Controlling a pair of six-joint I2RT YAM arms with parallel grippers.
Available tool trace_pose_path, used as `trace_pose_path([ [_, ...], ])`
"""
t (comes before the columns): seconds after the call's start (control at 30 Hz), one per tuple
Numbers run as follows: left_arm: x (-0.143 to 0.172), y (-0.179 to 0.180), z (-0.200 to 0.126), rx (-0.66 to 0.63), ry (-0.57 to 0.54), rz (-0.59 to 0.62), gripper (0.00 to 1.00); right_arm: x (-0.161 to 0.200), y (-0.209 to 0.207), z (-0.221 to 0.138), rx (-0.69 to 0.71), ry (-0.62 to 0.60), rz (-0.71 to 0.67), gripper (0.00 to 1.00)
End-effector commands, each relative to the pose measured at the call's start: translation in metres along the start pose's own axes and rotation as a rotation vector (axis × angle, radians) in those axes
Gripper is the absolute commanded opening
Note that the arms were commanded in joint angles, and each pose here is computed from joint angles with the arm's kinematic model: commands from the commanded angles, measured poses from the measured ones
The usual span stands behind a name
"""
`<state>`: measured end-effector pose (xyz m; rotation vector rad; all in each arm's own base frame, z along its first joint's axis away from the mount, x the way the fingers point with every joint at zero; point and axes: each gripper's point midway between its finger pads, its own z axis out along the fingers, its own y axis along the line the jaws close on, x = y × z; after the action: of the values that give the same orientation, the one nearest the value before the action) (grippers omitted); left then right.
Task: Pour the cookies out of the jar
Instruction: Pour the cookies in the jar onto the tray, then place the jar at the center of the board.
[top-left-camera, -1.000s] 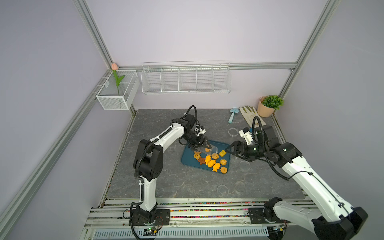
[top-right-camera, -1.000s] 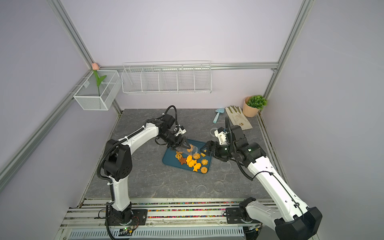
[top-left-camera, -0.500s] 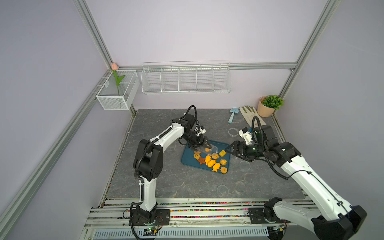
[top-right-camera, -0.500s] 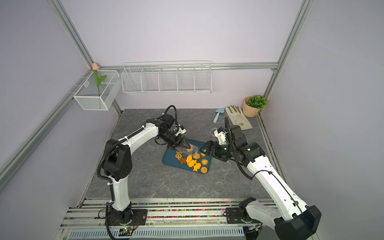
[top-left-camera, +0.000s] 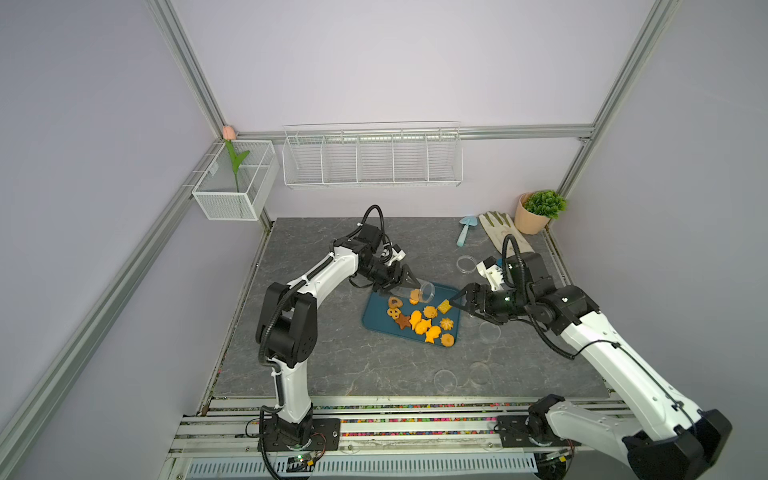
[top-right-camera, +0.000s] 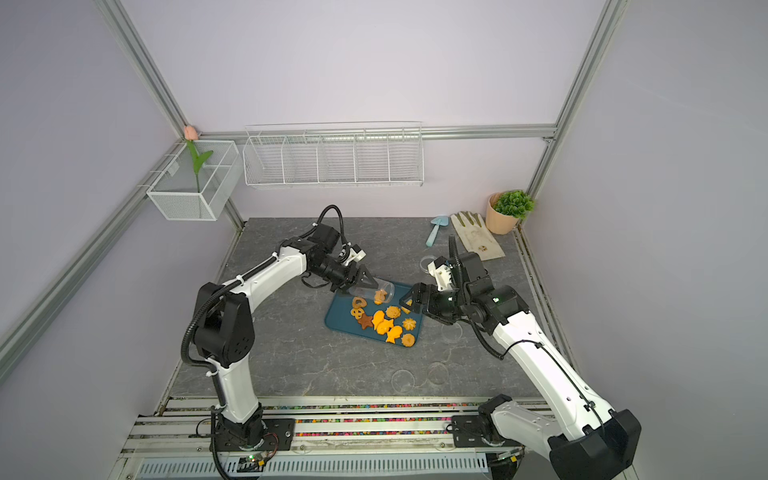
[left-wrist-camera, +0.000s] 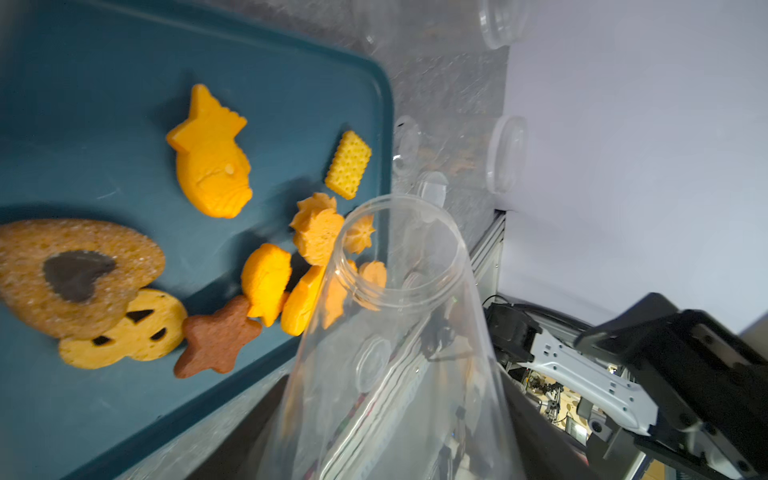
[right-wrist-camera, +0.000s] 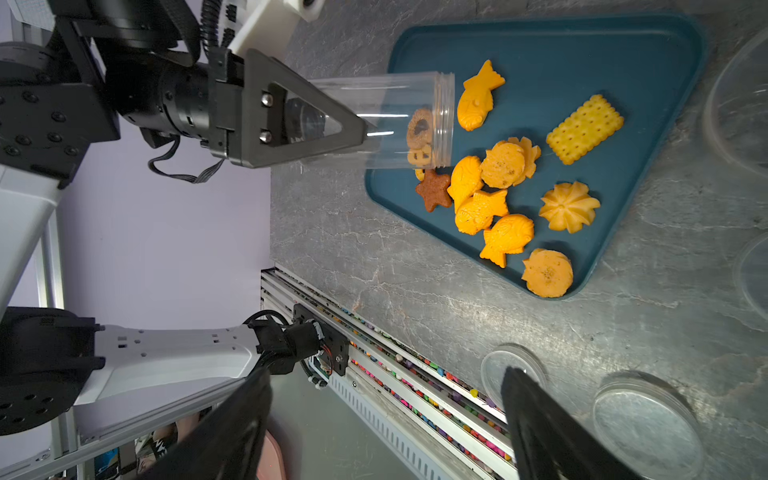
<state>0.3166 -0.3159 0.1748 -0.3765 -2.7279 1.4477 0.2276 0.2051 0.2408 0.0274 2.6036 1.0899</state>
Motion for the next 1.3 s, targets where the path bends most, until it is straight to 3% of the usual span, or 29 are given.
trace_pose_path([
  [0.0,-0.013,-0.05,-0.03,0.159,-0.098,0.059,0.7,-0.005,0.012,-0.013,-0.016,-0.033,-0.044,0.88],
  [0.37,-0.011,-0.108,-0.066,0.325,-0.187,0.12,0.7,-0.037,0.048,-0.049,-0.088,-0.107,-0.083,0.88],
  [0.67,0.005,-0.138,-0.087,0.418,-0.197,0.151,0.7,-0.06,0.068,-0.075,-0.226,-0.179,-0.024,0.88],
  [0.97,0.016,-0.158,-0.092,0.517,-0.185,0.136,0.7,-0.07,0.083,-0.071,-0.349,-0.171,0.021,0.88],
  [1.27,0.039,-0.182,-0.075,0.541,-0.116,0.182,0.7,-0.072,0.098,-0.068,-0.461,-0.128,0.036,0.88],
])
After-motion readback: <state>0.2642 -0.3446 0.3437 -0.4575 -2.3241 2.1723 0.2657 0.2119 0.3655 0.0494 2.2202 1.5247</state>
